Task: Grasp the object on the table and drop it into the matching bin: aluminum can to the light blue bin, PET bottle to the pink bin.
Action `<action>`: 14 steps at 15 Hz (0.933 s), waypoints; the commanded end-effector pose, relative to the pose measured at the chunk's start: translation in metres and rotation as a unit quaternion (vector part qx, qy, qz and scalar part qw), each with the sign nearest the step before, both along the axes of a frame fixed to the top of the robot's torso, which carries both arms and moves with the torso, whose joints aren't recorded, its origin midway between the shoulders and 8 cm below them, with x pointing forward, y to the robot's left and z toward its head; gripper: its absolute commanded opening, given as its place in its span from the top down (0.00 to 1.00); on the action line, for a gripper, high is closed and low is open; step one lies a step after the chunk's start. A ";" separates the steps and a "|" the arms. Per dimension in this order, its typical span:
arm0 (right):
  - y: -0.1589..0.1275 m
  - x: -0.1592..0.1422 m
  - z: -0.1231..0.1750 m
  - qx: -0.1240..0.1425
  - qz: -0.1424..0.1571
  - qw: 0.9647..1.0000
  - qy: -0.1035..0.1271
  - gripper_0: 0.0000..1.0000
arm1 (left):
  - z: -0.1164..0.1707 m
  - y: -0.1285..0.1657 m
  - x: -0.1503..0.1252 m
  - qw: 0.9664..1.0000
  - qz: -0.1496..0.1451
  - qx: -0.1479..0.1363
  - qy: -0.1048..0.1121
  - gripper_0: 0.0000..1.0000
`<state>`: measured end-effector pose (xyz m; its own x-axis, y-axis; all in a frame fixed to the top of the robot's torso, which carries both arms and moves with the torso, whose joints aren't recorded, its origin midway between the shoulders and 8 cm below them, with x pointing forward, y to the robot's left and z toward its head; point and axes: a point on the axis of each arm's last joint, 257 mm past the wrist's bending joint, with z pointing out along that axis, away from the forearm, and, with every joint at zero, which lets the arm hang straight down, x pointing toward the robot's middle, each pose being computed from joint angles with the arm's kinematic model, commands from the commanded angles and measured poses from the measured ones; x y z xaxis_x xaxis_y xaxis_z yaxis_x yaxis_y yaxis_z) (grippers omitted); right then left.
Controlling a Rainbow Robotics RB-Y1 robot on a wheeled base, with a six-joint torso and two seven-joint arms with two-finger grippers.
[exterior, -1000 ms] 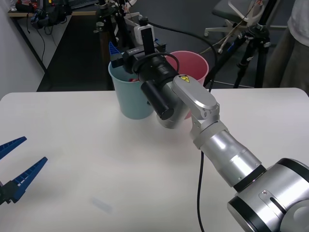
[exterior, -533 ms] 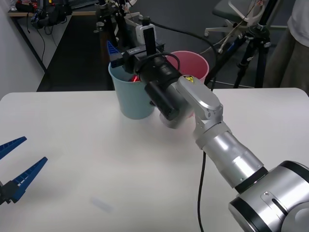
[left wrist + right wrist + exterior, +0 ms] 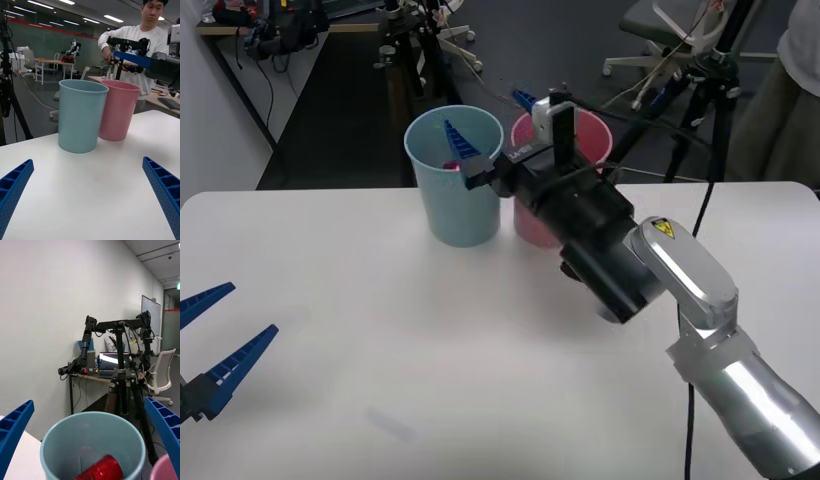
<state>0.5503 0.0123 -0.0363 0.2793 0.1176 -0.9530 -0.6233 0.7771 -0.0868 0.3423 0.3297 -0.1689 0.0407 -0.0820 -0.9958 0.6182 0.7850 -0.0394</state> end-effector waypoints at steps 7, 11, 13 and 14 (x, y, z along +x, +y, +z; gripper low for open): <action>-0.139 -0.092 -0.054 -0.042 0.099 0.993 0.040 0.00 | 0.000 0.000 0.000 1.000 0.000 0.000 0.000 0.00; -0.216 -0.124 -0.087 -0.093 0.088 0.988 0.082 0.00 | 0.000 0.000 0.000 1.000 0.000 0.000 0.000 0.00; -0.248 -0.139 -0.098 -0.108 0.080 0.985 0.109 0.00 | 0.000 0.000 0.000 1.000 0.000 0.000 0.000 0.00; -0.264 -0.148 -0.102 -0.114 0.077 0.983 0.125 0.00 | 0.000 0.000 0.000 1.000 0.000 0.000 0.000 0.00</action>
<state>0.4085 -0.2406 -0.1349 0.0515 -0.0728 -0.9960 -0.7575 0.6471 -0.0864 0.3423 0.3297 -0.1689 0.0407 -0.0820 -0.9958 0.6182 0.7850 -0.0394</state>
